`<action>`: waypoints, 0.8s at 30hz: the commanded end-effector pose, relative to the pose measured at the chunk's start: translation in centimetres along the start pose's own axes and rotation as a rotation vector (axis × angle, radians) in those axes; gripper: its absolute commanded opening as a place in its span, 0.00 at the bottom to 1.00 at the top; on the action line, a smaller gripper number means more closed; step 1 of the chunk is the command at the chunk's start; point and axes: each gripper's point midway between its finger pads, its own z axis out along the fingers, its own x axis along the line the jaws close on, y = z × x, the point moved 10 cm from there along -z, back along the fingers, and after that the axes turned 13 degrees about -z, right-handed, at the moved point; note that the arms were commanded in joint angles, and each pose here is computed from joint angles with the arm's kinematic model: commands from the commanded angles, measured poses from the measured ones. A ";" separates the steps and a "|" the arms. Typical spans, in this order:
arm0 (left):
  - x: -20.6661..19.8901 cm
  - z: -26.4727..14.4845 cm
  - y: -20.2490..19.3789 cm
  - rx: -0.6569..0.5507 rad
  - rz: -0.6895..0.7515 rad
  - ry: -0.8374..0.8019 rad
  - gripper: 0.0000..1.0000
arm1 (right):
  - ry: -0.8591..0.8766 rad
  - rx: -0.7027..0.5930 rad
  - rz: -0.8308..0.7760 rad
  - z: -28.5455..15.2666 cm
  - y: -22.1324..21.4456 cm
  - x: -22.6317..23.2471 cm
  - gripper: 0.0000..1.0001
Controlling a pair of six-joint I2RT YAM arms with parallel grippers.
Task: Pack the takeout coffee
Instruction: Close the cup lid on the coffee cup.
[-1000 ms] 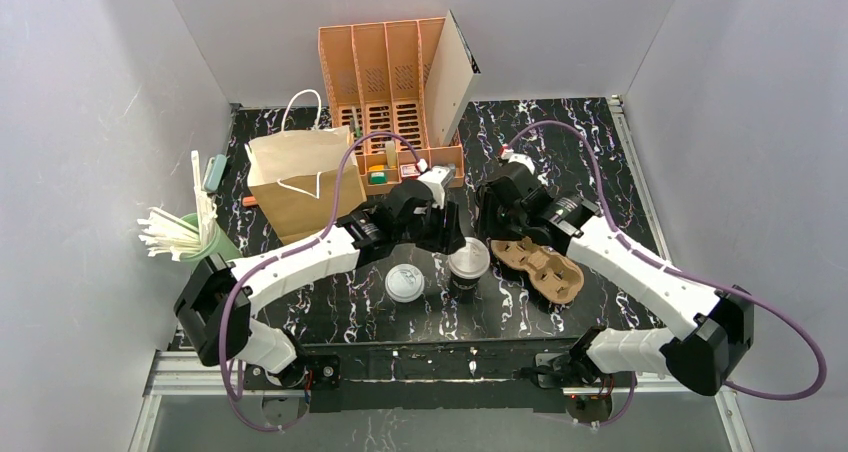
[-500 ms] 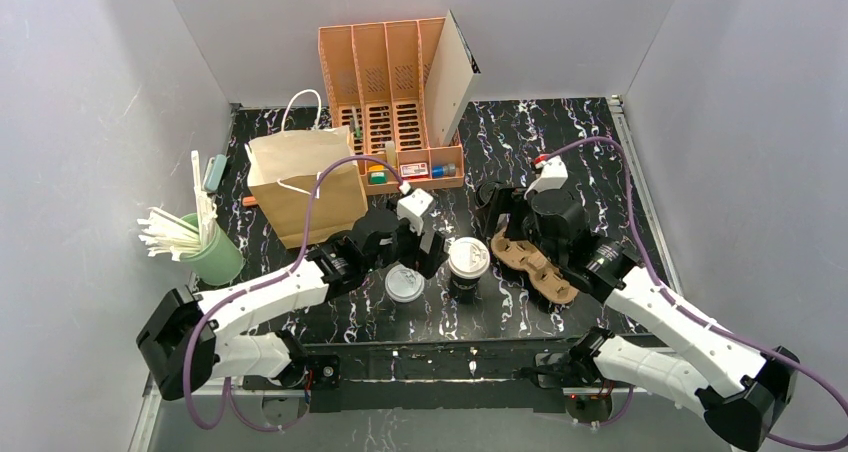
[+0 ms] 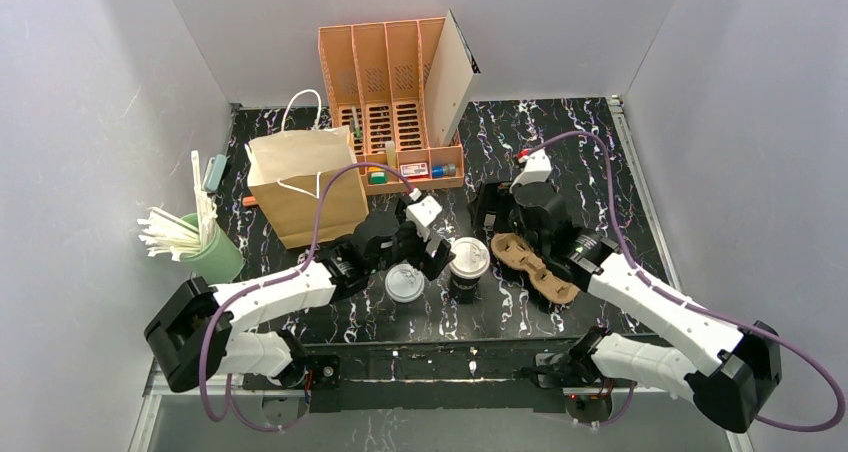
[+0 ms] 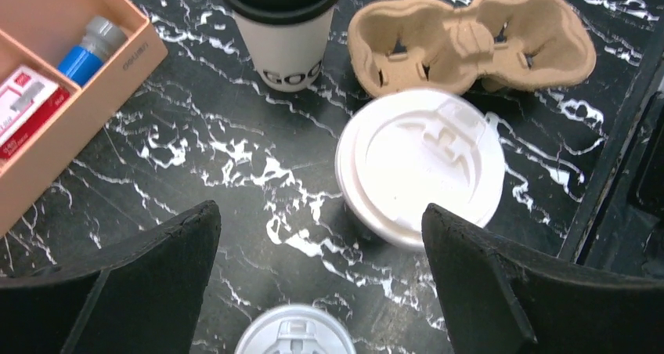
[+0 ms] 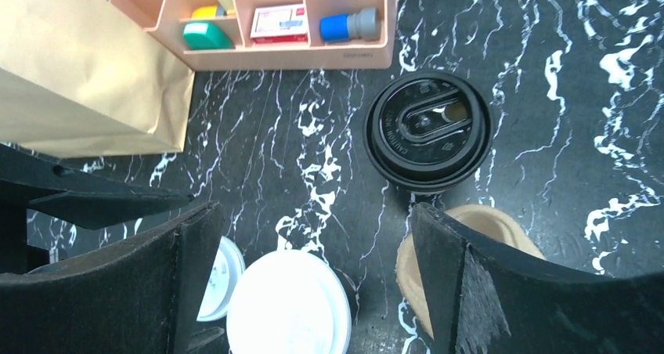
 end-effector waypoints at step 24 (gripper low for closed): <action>6.3 -1.9 -1.7 -0.256 -0.215 0.325 0.98 | 0.184 -0.389 -0.027 6.8 1.9 3.7 0.98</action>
